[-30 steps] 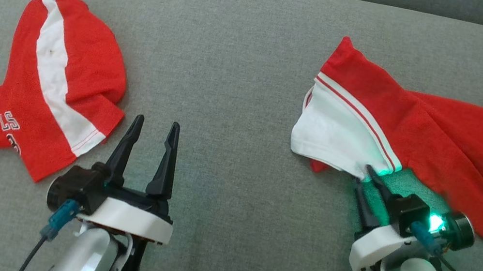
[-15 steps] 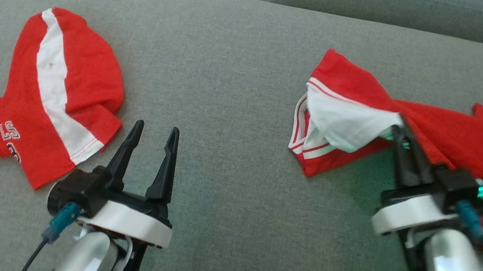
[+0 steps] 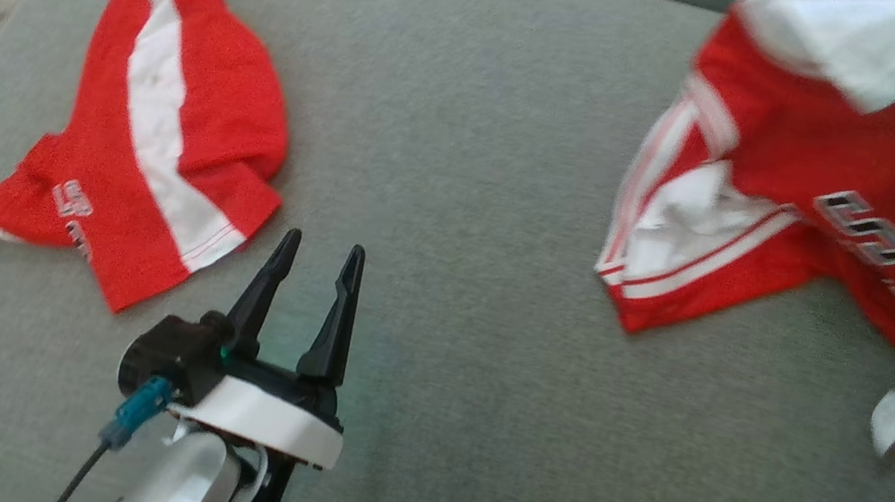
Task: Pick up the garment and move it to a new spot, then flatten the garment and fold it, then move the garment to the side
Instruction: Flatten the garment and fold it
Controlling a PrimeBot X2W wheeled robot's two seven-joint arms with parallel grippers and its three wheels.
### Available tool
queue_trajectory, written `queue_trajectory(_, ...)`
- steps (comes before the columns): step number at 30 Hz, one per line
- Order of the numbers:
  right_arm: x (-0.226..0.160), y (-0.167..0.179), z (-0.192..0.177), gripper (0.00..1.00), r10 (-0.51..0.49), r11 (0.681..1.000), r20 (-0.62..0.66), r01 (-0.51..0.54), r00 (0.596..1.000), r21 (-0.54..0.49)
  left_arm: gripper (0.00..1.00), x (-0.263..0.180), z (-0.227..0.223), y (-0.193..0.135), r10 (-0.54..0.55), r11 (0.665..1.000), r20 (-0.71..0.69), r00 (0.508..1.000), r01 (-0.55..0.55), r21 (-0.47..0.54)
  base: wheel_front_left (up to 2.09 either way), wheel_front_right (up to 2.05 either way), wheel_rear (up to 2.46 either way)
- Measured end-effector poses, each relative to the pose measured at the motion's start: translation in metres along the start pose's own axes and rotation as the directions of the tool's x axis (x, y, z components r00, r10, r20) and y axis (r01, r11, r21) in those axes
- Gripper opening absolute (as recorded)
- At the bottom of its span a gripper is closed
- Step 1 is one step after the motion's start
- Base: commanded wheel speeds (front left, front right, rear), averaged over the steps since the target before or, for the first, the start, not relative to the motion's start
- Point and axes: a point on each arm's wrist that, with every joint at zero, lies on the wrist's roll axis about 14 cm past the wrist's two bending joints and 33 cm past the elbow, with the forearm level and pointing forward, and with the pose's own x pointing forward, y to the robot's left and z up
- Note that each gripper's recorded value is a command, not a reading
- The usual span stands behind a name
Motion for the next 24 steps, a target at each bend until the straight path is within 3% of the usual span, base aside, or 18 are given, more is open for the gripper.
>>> queue_trajectory(1,0.007,-0.005,-0.004,0.00,-0.002,1.000,-0.022,0.002,1.000,-0.006,1.00,0.000,-0.001,0.003,0.009,1.000,-0.002,1.000,-0.009,-0.002,0.00,0.00,0.00)
queue_trajectory(2,0.012,-0.010,-0.011,0.06,0.000,1.000,-0.052,-0.001,0.999,-0.020,1.00,0.000,-0.001,0.006,0.019,1.000,-0.004,1.000,-0.019,-0.003,0.00,0.00,0.00)
queue_trajectory(3,0.017,-0.016,-0.020,0.94,-0.008,1.000,-0.094,0.005,0.996,-0.028,1.00,0.001,0.000,0.009,0.027,1.000,-0.002,1.000,-0.027,-0.003,0.00,0.00,0.00)
queue_trajectory(4,0.021,-0.021,-0.031,1.00,-0.015,0.999,-0.147,0.010,0.989,-0.039,1.00,0.002,0.001,0.012,0.034,0.999,-0.001,0.999,-0.034,-0.003,0.00,0.00,0.00)
queue_trajectory(10,0.035,-0.029,-0.059,1.00,-0.022,0.997,-0.256,0.004,0.966,-0.071,1.00,0.003,0.002,0.024,0.070,0.998,-0.001,0.998,-0.070,-0.001,0.00,0.00,0.00)
queue_trajectory(18,0.023,-0.028,-0.040,1.00,-0.034,0.999,-0.169,0.028,0.985,-0.037,1.00,0.011,0.008,0.012,0.037,0.999,0.020,0.999,-0.037,-0.006,0.00,0.00,0.00)
queue_trajectory(24,0.007,-0.033,0.004,1.00,-0.074,0.996,-0.026,0.076,0.997,0.045,1.00,0.021,0.015,-0.006,-0.022,1.000,0.046,0.999,0.022,0.005,0.00,0.00,0.00)
